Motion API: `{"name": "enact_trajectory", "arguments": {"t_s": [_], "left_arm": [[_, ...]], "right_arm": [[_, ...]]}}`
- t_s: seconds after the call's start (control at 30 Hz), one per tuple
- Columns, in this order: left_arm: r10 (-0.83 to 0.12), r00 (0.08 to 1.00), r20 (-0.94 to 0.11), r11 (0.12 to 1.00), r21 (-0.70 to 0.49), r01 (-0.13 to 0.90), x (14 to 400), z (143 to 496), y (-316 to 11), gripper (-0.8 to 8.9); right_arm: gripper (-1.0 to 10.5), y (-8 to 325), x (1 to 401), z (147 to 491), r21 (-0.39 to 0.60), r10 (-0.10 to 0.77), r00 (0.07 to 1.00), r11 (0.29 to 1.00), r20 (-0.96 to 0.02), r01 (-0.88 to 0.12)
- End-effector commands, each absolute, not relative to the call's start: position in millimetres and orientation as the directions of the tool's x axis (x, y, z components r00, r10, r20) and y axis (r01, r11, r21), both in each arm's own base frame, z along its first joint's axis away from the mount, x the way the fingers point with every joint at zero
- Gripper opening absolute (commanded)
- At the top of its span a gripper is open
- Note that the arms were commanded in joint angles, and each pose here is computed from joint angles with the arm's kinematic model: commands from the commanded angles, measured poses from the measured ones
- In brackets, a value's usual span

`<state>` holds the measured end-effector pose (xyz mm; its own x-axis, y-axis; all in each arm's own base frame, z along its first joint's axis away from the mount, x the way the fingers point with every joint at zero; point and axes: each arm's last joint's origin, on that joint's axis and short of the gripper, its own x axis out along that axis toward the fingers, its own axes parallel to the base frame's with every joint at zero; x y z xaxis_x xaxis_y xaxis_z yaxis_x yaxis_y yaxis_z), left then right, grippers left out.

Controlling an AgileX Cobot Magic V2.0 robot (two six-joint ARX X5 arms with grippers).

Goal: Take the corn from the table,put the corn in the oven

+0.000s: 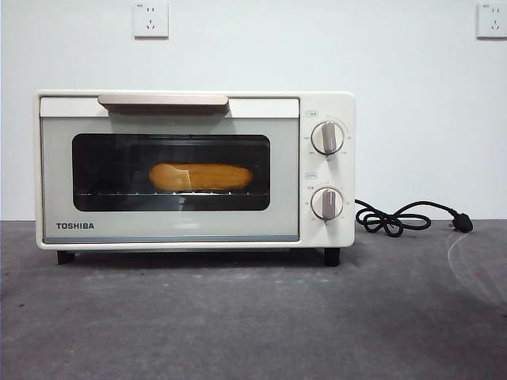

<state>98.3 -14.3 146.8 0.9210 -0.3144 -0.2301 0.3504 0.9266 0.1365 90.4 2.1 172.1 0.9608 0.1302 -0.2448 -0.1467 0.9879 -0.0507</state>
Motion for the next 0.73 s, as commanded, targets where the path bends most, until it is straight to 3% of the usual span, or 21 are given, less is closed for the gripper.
{"name": "enact_trajectory", "arguments": {"t_s": [0.03,0.13,0.73], "left_arm": [[-0.313,0.921,-0.23,0.926,0.141,0.35,98.6,145.0,-14.2,-0.04],[-0.313,0.921,-0.23,0.926,0.141,0.35,98.7,145.0,-14.2,-0.04],[-0.313,0.92,-0.234,0.926,0.14,0.35,98.8,144.7,-14.2,-0.04]], "right_arm": [[0.0,2.2,88.1,160.0,-0.035,0.131,0.957,0.989,-0.261,-0.145],[0.0,2.1,86.8,152.6,-0.026,0.127,0.937,0.989,-0.325,-0.143],[0.0,1.4,86.6,152.1,-0.034,0.104,0.937,0.992,-0.334,-0.122]]}}
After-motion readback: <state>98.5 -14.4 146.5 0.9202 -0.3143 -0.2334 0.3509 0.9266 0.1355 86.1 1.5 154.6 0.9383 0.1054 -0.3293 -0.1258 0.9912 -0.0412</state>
